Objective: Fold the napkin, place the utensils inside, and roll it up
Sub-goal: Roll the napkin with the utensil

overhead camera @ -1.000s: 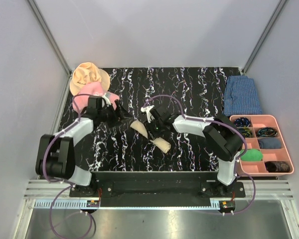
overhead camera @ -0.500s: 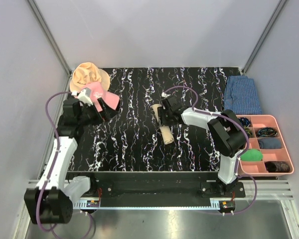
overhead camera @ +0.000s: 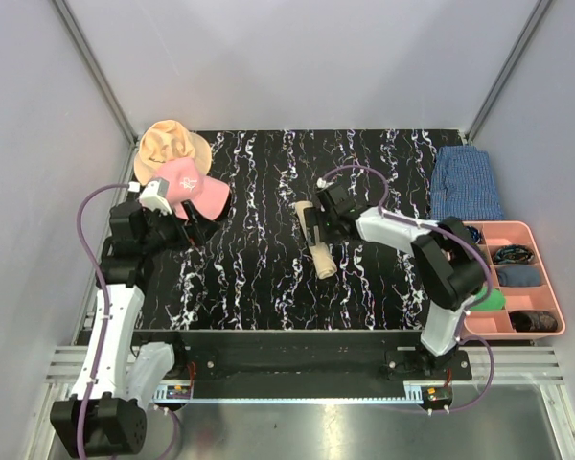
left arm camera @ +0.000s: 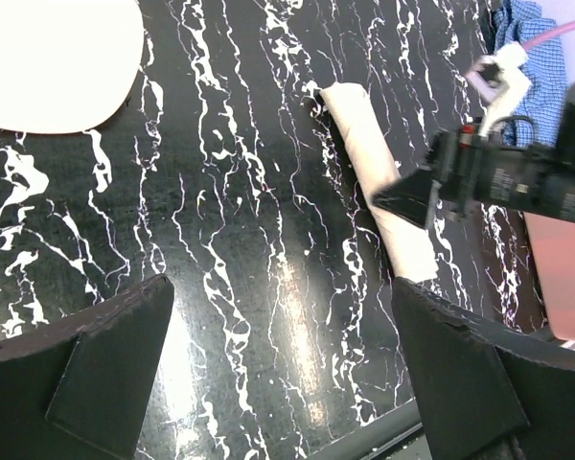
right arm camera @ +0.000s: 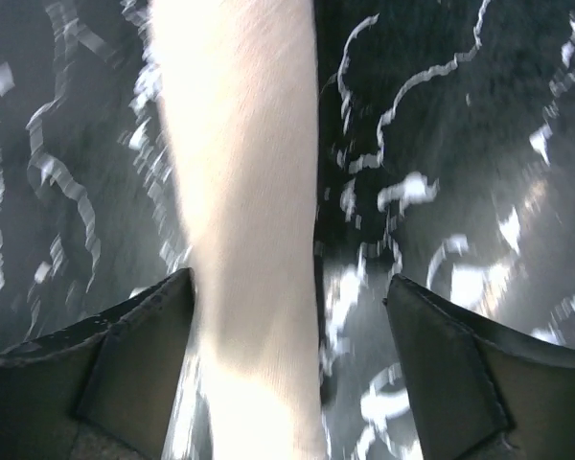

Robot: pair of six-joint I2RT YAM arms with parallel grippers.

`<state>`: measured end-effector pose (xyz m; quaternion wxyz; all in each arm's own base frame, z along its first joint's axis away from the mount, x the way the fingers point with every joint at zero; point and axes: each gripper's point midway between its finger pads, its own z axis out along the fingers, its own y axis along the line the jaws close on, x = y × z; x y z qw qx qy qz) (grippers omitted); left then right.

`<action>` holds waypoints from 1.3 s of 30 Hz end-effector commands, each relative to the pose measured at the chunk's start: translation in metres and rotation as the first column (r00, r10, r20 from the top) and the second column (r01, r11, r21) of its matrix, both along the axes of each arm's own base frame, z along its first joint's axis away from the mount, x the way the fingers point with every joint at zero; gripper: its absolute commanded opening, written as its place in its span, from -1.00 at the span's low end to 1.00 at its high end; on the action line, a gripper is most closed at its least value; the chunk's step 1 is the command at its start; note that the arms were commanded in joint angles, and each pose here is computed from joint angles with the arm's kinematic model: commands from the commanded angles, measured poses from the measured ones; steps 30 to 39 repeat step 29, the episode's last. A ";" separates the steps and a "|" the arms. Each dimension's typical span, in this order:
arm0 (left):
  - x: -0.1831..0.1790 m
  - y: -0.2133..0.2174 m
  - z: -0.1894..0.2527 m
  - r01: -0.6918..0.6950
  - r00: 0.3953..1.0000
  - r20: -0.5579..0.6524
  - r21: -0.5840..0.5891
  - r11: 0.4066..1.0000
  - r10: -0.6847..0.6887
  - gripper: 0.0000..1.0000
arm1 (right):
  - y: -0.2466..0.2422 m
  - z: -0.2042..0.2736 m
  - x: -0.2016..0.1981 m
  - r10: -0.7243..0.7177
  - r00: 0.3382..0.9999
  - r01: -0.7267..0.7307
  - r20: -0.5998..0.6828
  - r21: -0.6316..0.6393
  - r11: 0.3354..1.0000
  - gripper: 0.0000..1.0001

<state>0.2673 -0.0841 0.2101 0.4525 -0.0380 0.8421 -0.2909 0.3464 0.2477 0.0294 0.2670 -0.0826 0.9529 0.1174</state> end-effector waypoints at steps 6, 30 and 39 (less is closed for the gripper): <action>-0.007 0.007 0.018 -0.016 0.996 0.089 0.030 0.999 0.014 0.97 | -0.008 0.142 -0.019 0.061 0.958 -0.112 0.281 0.170 0.979 0.99; -0.034 0.027 0.043 -0.161 0.956 0.261 0.083 0.983 0.134 0.97 | -0.113 0.161 -0.066 -0.184 0.860 0.099 0.476 0.198 0.975 0.99; -0.034 0.027 0.043 -0.161 0.956 0.261 0.083 0.983 0.134 0.97 | -0.113 0.161 -0.066 -0.184 0.860 0.099 0.476 0.198 0.975 0.99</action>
